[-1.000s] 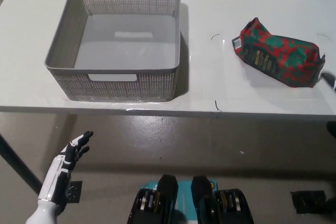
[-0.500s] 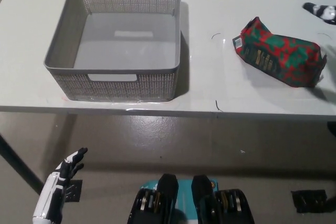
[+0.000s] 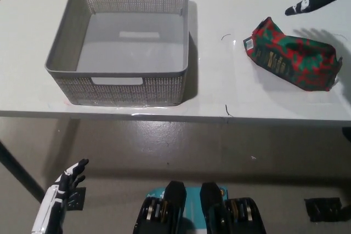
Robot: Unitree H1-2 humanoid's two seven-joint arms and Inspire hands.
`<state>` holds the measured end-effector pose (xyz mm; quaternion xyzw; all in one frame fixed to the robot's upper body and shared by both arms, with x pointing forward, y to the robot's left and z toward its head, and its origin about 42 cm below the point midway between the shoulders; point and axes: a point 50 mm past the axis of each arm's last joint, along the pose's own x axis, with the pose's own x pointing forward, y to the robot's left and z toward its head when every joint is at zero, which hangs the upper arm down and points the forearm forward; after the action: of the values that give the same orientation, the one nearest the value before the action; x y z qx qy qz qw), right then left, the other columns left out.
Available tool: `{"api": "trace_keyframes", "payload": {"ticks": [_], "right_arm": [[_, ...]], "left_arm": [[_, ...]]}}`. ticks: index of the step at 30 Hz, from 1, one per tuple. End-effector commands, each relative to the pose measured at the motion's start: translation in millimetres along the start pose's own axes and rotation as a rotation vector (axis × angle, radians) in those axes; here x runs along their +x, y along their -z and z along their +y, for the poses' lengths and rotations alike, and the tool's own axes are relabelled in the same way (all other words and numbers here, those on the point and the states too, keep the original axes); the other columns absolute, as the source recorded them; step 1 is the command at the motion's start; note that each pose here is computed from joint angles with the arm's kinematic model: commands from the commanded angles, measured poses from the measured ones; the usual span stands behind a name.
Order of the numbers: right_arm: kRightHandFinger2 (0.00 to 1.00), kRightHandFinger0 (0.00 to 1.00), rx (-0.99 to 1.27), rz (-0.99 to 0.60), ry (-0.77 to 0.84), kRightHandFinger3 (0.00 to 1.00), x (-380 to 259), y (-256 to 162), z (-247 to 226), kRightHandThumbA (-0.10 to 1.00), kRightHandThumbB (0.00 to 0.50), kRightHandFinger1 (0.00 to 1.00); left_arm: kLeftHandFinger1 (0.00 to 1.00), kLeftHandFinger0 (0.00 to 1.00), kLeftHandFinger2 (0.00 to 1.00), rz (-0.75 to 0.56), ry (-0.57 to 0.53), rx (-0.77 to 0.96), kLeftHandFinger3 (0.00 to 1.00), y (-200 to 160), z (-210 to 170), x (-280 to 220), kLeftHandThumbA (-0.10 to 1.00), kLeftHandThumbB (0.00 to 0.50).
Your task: Use the right hand to pick up a bag of coffee beans on the right hand side and place it into a container on the left hand side
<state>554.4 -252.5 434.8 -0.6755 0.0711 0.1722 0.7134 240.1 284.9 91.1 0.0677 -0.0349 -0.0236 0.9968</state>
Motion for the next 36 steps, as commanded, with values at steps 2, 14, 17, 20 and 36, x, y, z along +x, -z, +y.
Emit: {"api": "trace_keyframes", "payload": {"ticks": [2,14,17,20,36], "right_arm": [[1.00,1.00,-0.144,0.077,-0.126,1.00,-5.5,-27.2,-56.6,1.00,0.500,1.00],[1.00,1.00,-0.082,0.062,-0.289,1.00,12.5,-33.6,-40.3,1.00,0.500,1.00],[1.00,1.00,-0.162,0.068,-0.303,1.00,18.0,-38.8,-32.7,1.00,0.500,1.00],[1.00,1.00,-0.152,0.096,-0.320,1.00,27.6,-44.6,-21.2,1.00,0.500,1.00],[1.00,1.00,-0.418,0.165,-0.377,1.00,62.8,-38.9,52.0,1.00,0.500,1.00]], "left_arm": [[1.00,1.00,1.00,-0.103,-0.004,0.010,1.00,-14.1,14.8,-7.3,1.00,0.229],[1.00,1.00,1.00,-0.100,-0.010,0.003,1.00,-8.8,16.5,-14.4,1.00,0.226],[1.00,1.00,1.00,-0.100,-0.012,-0.009,1.00,-7.2,16.9,-16.2,1.00,0.232],[1.00,1.00,1.00,-0.093,-0.018,-0.009,1.00,-6.3,18.1,-19.5,1.00,0.247],[1.00,1.00,1.00,-0.076,-0.031,-0.021,1.00,-2.0,20.8,-36.2,1.00,0.245]]}}
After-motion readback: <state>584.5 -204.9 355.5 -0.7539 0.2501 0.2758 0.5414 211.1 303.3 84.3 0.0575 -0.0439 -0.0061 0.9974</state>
